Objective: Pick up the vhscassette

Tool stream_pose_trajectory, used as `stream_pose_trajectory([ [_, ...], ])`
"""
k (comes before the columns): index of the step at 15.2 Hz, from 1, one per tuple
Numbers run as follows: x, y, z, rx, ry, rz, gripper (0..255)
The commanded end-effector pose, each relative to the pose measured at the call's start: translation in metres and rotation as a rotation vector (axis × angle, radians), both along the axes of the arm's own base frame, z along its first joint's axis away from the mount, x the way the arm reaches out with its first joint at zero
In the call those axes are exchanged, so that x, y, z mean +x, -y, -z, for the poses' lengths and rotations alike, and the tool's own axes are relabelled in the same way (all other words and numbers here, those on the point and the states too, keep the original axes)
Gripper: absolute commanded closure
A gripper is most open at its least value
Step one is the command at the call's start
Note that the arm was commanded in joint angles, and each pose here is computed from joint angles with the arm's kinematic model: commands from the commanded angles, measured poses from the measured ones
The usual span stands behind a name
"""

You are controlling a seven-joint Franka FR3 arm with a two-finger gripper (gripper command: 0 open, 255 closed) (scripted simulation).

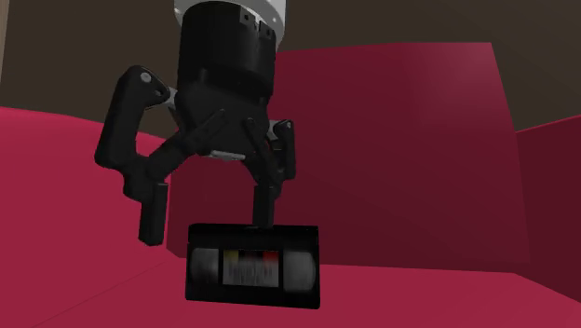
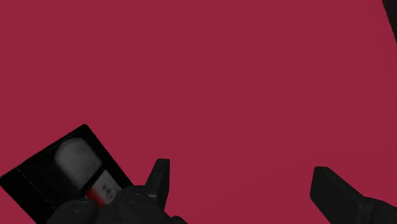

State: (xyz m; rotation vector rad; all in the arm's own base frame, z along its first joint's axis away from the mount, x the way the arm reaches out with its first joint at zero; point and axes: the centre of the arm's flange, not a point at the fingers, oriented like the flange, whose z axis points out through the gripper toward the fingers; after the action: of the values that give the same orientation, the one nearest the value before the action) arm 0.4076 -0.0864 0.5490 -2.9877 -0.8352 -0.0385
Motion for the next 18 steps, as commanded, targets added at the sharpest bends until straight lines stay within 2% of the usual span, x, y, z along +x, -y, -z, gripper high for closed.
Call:
stream_pose_trajectory([
  [1,0.022,0.013,0.002,-0.009,0.002,-0.114,0],
  [10,0.133,0.044,0.009,-0.039,0.011,-0.584,0],
  [18,0.133,0.044,0.049,-0.039,0.011,-0.584,0],
])
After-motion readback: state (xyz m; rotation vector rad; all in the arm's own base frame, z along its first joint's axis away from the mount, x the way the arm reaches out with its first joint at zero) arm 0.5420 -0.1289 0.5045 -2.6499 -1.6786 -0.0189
